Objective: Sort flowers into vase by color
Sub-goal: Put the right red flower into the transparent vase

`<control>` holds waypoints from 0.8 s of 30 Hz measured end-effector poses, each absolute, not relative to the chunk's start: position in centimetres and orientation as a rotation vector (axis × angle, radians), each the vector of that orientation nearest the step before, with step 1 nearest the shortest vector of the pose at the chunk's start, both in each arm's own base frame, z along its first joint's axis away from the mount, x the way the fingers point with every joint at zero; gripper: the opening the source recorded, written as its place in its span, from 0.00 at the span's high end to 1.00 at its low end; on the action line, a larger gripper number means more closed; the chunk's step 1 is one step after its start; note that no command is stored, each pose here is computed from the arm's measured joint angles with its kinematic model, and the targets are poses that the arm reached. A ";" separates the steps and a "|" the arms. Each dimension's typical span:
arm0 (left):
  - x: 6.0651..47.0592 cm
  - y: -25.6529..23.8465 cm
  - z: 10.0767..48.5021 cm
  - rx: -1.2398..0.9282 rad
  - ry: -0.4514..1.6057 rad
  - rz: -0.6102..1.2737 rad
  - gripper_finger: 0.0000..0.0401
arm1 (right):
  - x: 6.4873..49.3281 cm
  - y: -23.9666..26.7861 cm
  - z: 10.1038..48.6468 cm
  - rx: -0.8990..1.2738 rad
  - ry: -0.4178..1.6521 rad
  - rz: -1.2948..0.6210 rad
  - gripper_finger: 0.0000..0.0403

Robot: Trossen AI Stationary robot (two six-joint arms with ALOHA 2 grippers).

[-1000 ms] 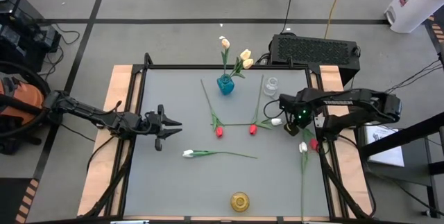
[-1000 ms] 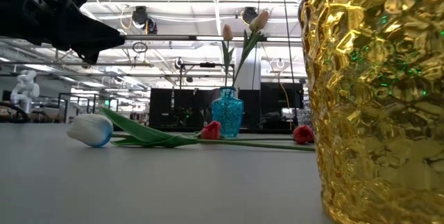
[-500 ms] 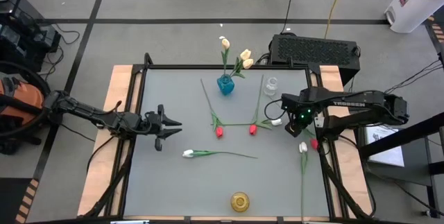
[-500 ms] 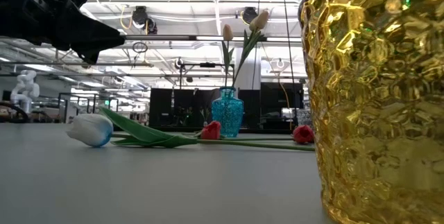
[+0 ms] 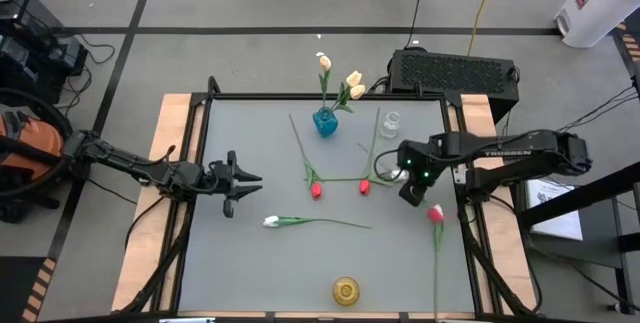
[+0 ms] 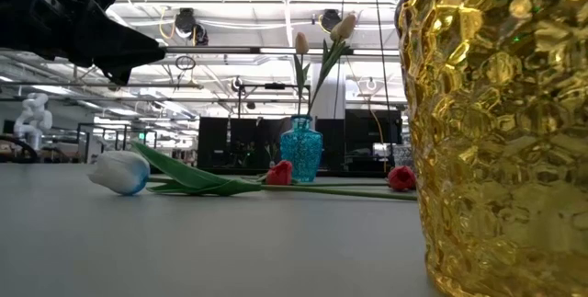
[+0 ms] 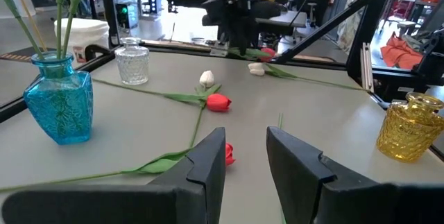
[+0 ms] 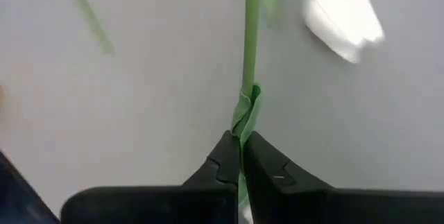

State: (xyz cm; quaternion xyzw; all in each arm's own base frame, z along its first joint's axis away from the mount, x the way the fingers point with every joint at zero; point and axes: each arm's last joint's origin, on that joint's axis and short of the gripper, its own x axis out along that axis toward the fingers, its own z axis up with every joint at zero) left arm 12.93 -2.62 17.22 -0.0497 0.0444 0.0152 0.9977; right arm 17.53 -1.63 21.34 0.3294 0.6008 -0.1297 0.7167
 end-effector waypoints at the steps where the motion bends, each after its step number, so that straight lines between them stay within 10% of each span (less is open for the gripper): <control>1: 12.9 -2.6 17.2 -0.100 0.089 0.031 0.72 | 17.8 -1.4 21.4 0.723 1.309 -0.270 1.00; 24: 12.9 -2.6 19.0 -0.147 -0.088 0.020 0.72 | 22.9 3.6 25.0 0.527 0.707 0.135 1.00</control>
